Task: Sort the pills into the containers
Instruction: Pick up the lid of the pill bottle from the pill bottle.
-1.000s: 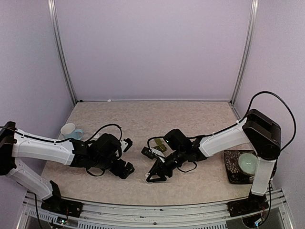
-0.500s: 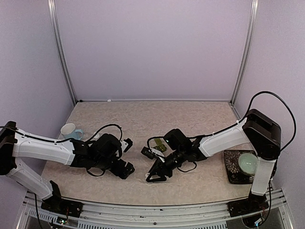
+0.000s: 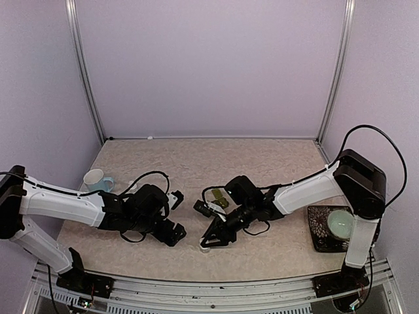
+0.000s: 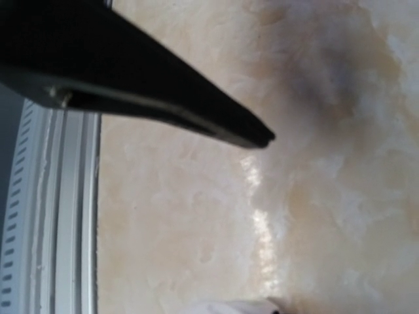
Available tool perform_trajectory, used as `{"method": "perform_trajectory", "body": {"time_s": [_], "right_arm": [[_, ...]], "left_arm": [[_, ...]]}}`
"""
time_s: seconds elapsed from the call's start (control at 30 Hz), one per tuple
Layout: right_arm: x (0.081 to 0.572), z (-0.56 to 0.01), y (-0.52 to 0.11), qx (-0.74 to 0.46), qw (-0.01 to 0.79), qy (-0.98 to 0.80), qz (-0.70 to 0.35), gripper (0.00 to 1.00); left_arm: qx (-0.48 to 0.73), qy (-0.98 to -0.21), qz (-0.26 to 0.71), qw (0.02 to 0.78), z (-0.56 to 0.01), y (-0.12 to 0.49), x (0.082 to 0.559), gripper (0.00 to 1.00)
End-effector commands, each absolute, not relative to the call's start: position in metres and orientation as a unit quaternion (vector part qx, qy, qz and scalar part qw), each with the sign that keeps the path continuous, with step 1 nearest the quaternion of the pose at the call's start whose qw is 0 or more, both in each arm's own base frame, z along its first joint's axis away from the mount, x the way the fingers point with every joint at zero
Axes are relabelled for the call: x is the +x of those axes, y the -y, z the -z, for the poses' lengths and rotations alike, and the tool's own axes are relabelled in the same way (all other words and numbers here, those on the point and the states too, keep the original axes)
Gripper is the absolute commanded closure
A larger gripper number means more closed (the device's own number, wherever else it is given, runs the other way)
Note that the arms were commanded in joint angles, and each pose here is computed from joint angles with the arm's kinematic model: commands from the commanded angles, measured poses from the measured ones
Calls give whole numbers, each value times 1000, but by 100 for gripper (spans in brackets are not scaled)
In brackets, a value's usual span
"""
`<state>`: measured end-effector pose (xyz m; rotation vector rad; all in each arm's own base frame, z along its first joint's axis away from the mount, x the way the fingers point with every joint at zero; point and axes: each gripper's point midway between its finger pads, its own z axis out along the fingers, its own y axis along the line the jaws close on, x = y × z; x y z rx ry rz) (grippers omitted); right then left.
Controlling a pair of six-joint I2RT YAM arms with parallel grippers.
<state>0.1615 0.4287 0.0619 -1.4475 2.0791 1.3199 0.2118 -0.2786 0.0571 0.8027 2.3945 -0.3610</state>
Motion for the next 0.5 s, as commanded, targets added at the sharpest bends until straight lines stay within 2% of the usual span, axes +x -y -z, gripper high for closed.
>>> {"method": "perform_trajectory", "body": {"time_s": [0.0,0.37,0.47], "right_arm": [[169,-69,-433,-506,158,-709,-464,63],[168,-78,-429,-517,196,-689,-468,74],[165,-81,-427,-520,202,-681,-474,75]], "left_arm": [[299,-899,139,289,-52,281,210,4],[300,-900,138,284,-46,280,208,4],[299,-900,138,284,-46,280,208,4]]}}
